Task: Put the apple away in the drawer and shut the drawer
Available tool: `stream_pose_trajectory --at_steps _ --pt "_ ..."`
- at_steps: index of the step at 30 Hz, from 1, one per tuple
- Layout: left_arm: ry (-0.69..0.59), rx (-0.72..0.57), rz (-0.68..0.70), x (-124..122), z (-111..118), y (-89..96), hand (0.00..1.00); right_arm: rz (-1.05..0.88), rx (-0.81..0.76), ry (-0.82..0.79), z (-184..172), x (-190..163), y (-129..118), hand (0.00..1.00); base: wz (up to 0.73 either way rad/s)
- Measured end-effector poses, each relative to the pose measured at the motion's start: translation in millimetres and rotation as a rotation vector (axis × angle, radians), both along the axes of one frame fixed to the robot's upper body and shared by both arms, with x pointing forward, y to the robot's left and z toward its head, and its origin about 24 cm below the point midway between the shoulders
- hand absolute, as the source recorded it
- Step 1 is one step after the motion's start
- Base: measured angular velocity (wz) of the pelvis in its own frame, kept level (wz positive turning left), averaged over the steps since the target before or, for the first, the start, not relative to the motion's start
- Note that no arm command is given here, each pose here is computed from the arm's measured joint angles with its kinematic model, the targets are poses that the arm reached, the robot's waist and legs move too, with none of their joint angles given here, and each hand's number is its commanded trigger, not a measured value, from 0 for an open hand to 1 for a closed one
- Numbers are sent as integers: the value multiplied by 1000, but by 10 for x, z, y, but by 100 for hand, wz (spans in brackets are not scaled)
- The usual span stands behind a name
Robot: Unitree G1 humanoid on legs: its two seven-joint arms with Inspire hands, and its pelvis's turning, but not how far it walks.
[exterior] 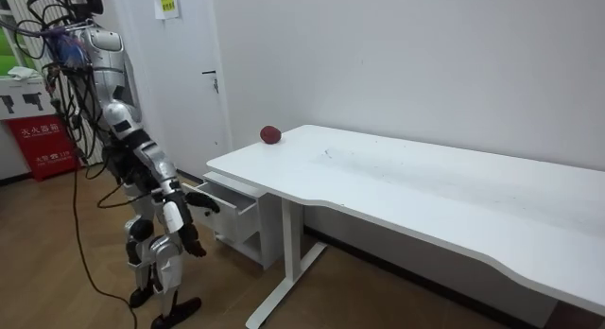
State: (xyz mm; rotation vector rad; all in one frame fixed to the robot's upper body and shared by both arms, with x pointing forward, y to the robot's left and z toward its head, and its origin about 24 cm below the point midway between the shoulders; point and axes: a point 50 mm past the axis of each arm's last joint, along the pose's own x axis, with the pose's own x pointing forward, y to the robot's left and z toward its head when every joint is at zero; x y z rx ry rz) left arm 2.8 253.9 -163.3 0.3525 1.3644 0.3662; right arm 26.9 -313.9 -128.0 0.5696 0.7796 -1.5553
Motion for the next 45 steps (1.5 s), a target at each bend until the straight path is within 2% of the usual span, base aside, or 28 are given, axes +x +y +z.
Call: stream_pose_trajectory --at_steps 4,8,9,17,20,24,27,31,36,40,45 --pt "-22 41 -13 -12 37 69 0 -48 -88 15 133 145 -81 0 0" --pt "-29 62 -16 -17 49 96 0 1 -310 72 414 370 -199 0 -1" --pt "-28 63 -17 -21 51 101 0 11 -347 122 439 372 -184 0 0" --pt "-28 51 -62 8 45 77 0 -17 -521 234 652 463 -124 0 -7" --pt "-29 38 -75 21 42 66 0 -44 -684 140 941 548 -186 0 -1" --pt "-30 25 -122 75 32 30 0 82 -978 -20 1401 859 -170 0 2" --pt "-16 22 -175 75 30 21 0 187 -1090 -35 1493 991 -81 0 7" --pt "-4 22 -200 59 23 0 0 259 -1173 -43 1562 1078 3 0 -2" --pt "-7 13 -208 84 21 -7 0 338 -1292 -135 1784 1205 127 0 -5" --pt "-23 -2 -226 149 18 -25 0 421 -1285 -189 1806 1280 213 0 0" --pt "-74 -5 -241 243 41 -35 0 557 -1193 -264 1740 1369 313 0 7"
